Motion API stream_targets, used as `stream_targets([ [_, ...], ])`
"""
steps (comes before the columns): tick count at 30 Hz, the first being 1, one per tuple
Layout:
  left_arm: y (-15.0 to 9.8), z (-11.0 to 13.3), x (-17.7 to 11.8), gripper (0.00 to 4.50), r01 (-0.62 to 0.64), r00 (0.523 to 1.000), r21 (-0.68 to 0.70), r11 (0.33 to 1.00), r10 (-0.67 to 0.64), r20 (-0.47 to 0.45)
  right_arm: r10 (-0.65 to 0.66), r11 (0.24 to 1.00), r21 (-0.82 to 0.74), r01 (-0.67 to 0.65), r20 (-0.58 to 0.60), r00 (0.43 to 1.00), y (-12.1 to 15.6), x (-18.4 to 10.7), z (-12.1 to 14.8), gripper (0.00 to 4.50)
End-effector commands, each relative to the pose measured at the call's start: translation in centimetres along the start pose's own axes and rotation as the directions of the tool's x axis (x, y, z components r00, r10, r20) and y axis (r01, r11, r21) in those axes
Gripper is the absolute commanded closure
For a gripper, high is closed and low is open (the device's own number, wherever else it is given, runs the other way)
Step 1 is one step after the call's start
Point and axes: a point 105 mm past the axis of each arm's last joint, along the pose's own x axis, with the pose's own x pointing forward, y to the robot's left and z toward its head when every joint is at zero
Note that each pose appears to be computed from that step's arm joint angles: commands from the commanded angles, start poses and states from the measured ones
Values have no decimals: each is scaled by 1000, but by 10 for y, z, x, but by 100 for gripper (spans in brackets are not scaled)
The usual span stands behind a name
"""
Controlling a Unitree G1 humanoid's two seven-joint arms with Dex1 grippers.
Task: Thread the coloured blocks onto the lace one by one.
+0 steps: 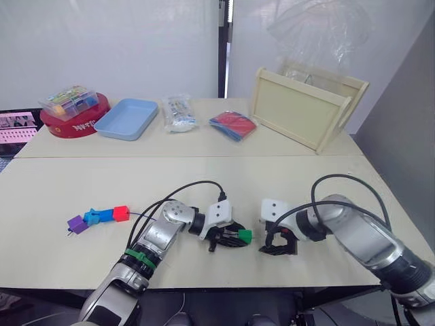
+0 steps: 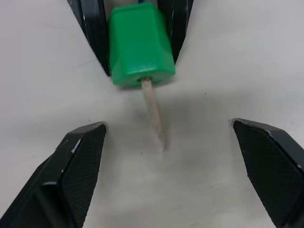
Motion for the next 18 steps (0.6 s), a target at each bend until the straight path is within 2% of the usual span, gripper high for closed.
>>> stream_targets([
  [1,1,3,-1,321,-2,1000,28,1000,2,2,-20,1000,-6,20,12,1000,-1,4,0,151],
  [10,6,0,-11,321,-27,1000,32,999,28,-13,15,1000,21,-16,40,999,6,5,1,449],
  [16,11,-4,-27,321,-52,998,26,998,53,-24,32,999,22,-33,35,999,4,6,-1,450],
  [18,13,-4,-40,321,-62,998,24,998,63,-26,42,999,7,-43,35,999,2,7,1,450],
])
